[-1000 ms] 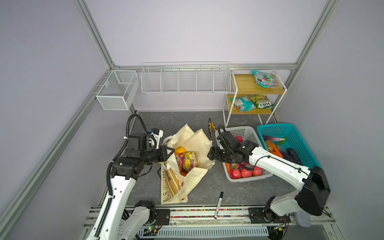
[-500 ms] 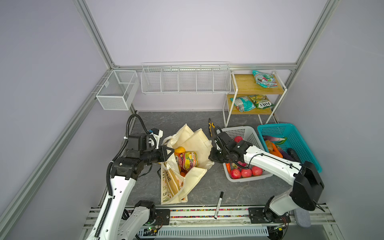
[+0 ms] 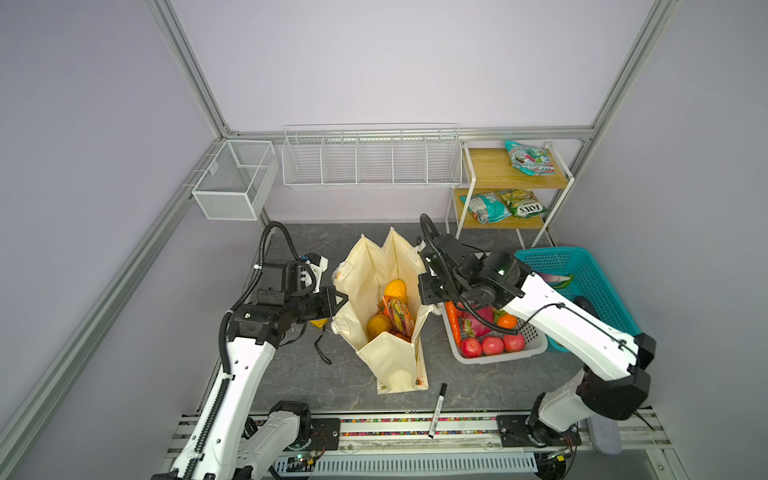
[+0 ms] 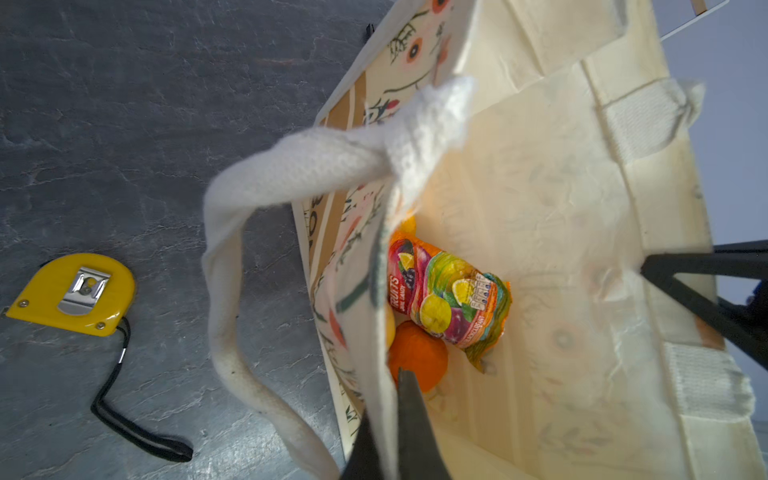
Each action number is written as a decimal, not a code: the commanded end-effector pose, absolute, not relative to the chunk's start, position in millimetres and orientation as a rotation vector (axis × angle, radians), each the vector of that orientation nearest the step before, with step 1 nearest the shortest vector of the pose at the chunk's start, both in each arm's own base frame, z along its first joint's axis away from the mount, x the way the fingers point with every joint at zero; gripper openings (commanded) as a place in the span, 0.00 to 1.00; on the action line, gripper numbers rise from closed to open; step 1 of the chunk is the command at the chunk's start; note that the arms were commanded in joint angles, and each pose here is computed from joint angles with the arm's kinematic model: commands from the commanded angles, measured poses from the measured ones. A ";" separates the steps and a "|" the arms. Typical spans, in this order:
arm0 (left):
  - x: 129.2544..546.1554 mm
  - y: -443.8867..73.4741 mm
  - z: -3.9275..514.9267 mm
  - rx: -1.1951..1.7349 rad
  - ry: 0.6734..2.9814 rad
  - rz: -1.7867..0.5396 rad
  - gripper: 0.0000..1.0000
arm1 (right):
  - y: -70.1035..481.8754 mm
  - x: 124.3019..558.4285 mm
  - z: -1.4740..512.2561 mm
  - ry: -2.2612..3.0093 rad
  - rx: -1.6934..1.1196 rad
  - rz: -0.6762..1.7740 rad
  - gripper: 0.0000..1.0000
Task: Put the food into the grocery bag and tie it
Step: 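Grasp the tote bag's handle edge with the right gripper beside the left gripper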
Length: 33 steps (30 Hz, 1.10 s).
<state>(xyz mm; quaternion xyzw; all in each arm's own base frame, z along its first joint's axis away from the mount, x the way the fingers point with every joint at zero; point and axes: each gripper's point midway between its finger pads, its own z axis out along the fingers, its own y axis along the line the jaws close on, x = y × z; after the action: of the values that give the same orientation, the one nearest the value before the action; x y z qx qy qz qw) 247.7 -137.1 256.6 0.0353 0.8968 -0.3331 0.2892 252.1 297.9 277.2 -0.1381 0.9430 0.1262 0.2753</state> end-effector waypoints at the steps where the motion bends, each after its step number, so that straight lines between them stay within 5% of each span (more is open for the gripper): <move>1: 260.7 -137.6 284.6 0.143 2.296 -0.869 0.00 | 287.7 253.6 251.6 2.584 -0.425 0.214 0.07; 15: 278.6 -153.2 298.3 0.151 2.262 -0.983 0.02 | 276.9 277.3 242.0 2.588 -0.373 0.244 0.07; 20: 274.3 -154.8 286.9 0.135 2.275 -1.013 0.30 | 277.2 278.2 226.2 2.624 -0.377 0.260 0.07; 28: 268.6 -125.5 314.4 0.010 2.181 -0.896 1.00 | 270.3 277.9 227.9 2.620 -0.370 0.267 0.07; 33: 264.9 -79.7 330.8 -0.192 2.121 -0.699 0.98 | 266.8 278.2 232.4 2.613 -0.376 0.267 0.07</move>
<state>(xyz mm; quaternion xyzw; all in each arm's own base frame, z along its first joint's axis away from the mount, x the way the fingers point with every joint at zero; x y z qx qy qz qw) 266.7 -105.5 317.2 -0.0293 0.8553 -0.3265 0.4012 279.3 267.8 222.6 -0.1307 0.9604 0.0837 0.2312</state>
